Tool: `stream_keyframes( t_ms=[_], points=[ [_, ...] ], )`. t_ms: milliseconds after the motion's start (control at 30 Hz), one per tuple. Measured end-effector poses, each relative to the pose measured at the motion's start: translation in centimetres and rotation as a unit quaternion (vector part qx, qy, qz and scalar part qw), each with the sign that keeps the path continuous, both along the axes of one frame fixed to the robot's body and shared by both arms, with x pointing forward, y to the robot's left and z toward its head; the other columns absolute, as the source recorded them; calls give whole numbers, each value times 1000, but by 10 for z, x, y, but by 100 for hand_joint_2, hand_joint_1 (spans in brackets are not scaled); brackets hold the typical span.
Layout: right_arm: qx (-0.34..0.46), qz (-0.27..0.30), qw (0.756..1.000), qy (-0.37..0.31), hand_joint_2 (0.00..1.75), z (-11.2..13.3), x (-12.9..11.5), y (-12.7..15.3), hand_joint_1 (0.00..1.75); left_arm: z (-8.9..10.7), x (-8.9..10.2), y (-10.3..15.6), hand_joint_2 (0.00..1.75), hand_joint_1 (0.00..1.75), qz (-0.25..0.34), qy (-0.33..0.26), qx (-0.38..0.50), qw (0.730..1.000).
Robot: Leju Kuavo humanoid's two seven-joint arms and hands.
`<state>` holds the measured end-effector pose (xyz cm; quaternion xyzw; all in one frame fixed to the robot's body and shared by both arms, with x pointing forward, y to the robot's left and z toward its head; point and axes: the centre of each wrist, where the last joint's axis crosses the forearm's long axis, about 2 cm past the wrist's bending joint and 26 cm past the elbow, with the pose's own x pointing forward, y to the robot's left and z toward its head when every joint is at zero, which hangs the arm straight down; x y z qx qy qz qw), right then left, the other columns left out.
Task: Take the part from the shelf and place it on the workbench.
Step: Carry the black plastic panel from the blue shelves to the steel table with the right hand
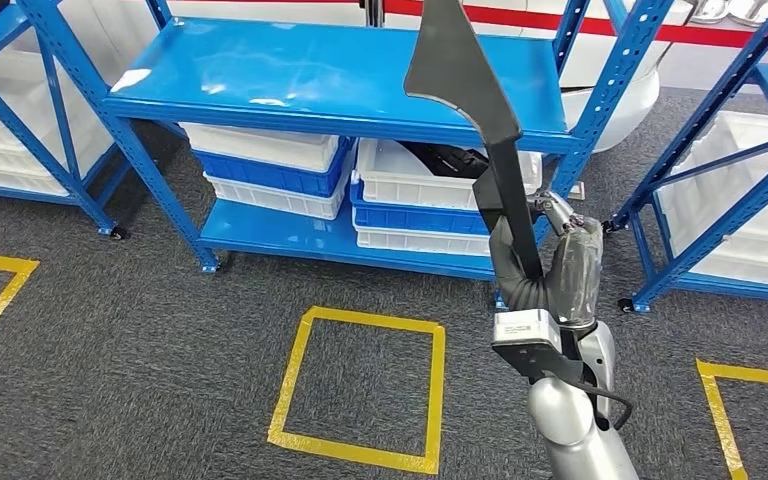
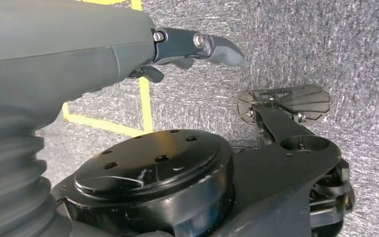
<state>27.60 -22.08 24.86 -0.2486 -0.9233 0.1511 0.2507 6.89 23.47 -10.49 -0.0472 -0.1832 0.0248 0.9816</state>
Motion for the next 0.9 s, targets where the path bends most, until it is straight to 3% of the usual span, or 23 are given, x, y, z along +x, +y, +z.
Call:
stream_keyframes(
  t_ms=[533,900],
  points=[
    [1,-6,1000,-5,175,-9,-5,-6,175,0,0,2,175,0,-14,-15,6,1000],
    [2,-15,1000,-6,175,-12,-1,-8,175,0,1,3,175,0,-21,8,39,999]
  ],
)
